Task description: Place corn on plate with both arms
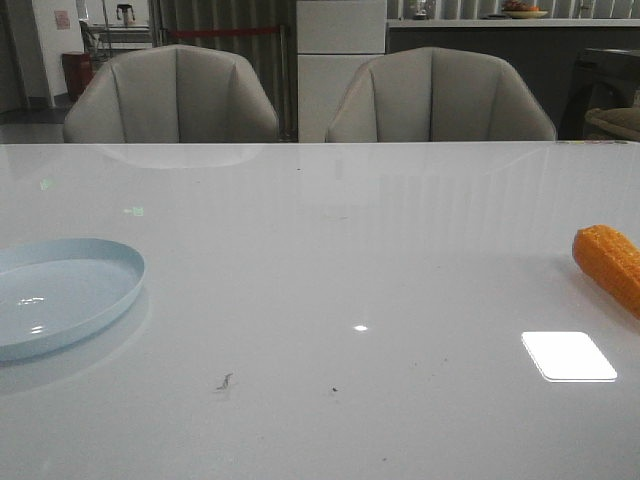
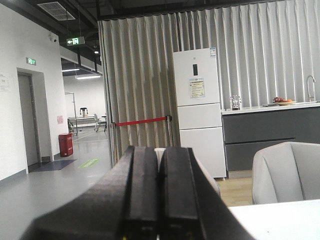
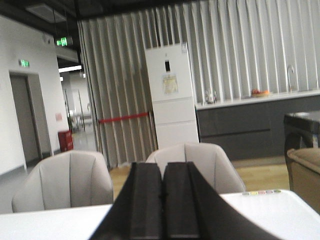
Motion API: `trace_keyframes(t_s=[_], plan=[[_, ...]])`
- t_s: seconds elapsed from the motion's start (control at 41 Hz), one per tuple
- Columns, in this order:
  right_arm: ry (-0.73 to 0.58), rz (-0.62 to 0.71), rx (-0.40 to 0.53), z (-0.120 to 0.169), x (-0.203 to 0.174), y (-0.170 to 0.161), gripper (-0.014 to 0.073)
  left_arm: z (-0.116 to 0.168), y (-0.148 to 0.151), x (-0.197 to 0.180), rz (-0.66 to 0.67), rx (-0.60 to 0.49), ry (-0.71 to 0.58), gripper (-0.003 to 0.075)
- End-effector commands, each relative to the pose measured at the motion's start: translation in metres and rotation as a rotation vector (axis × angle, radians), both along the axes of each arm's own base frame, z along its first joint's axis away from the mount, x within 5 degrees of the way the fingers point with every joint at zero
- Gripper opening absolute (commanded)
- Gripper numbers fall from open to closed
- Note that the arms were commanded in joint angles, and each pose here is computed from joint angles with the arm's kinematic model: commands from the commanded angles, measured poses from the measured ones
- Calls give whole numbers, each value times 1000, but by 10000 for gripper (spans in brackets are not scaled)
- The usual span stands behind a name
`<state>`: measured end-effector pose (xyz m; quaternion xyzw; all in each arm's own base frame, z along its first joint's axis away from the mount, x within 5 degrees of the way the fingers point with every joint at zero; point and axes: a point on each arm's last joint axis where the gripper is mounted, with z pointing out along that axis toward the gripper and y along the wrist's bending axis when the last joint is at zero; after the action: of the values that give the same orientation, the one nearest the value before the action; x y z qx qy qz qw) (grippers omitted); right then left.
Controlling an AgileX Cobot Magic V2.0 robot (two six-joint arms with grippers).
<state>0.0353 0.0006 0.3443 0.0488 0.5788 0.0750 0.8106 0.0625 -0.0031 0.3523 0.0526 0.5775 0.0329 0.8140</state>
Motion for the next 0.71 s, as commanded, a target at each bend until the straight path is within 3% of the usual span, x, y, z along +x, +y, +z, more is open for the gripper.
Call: trace_keyframes(t_s=[0.0,0.195,0.317,0.44,0.513,0.61,0.684], plan=[[-16,-12,-11,36,11,0,55,33,0,11,-1,-15,-67,89],[125,-11,-11,49,62,-1,65,32,-3,52,-7,-2,150,89],[244,-9,-12,36,90,-1,186,20,-5,73,-8,4,259,101],[350,-7,-12,23,112,-1,415,8,-6,90,-9,7,349,200],[399,-6,-12,15,123,-1,526,1,-6,100,-8,9,388,316],[440,-6,-12,9,133,-1,564,-6,-7,111,-8,11,431,465],[469,-6,-12,4,140,-1,562,-13,-7,119,-8,13,467,484]])
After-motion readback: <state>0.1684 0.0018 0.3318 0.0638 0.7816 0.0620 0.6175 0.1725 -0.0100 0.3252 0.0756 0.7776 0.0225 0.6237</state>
